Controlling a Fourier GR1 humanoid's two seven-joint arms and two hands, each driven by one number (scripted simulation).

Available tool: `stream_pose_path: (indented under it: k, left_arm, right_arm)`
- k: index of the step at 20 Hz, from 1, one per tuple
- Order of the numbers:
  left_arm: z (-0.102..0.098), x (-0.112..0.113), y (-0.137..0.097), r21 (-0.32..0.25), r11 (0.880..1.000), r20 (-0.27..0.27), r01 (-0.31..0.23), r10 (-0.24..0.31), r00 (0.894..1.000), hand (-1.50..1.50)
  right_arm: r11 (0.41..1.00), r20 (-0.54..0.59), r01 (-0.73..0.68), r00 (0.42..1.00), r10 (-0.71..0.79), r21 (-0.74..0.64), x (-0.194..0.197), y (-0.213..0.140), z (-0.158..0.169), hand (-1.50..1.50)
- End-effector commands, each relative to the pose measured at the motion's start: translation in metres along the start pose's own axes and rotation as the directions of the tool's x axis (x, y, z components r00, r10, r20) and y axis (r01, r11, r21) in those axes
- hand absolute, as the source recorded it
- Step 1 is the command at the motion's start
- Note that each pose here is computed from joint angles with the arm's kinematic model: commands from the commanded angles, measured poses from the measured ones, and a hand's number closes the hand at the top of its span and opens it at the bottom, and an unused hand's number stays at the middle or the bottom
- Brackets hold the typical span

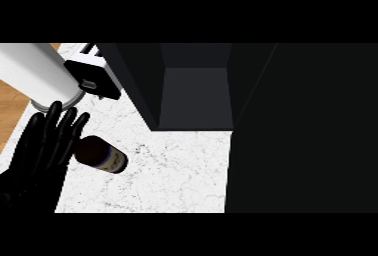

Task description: Pick up the wine, place it into the cabinet and close the cabinet

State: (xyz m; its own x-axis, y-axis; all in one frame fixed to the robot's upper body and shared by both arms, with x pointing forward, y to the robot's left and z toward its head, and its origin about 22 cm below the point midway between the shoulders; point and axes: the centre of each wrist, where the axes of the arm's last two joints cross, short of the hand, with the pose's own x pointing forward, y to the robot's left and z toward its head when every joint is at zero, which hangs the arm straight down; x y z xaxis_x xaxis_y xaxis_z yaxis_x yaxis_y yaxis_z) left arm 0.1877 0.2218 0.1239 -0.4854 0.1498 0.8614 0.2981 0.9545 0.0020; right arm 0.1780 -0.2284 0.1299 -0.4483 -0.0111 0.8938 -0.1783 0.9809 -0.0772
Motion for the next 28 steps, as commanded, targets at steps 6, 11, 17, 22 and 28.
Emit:
stream_pose_path:
  k: [6, 11, 17, 22, 28]
  left_arm:
    - [0.003, 0.036, -0.031, -0.053, 0.988, -0.043, -0.148, 0.146, 0.988, -1.5]
    - [0.009, 0.065, -0.055, -0.038, 0.988, -0.03, -0.151, 0.149, 0.988, -1.5]
    - [0.015, 0.086, -0.077, -0.031, 0.985, -0.034, -0.168, 0.167, 0.985, -1.5]
    - [0.006, 0.087, -0.096, -0.018, 0.986, -0.038, -0.165, 0.164, 0.986, -1.5]
    - [0.015, 0.091, -0.091, 0.045, 0.989, -0.035, -0.143, 0.145, 0.989, -1.5]
  right_arm:
    - [0.99, -0.051, 0.09, 0.995, -0.085, 0.11, 0.042, 0.001, 0.006, -1.5]
    - [0.991, -0.049, 0.085, 0.996, -0.08, 0.105, 0.055, 0.01, 0.015, -1.5]
    - [0.993, -0.056, 0.078, 0.996, -0.073, 0.09, 0.062, 0.003, 0.003, -1.5]
    - [0.992, -0.033, 0.089, 0.996, -0.086, 0.087, 0.075, 0.009, -0.004, -1.5]
    - [0.992, -0.062, 0.076, 0.996, -0.07, 0.099, 0.076, 0.003, 0.005, -1.5]
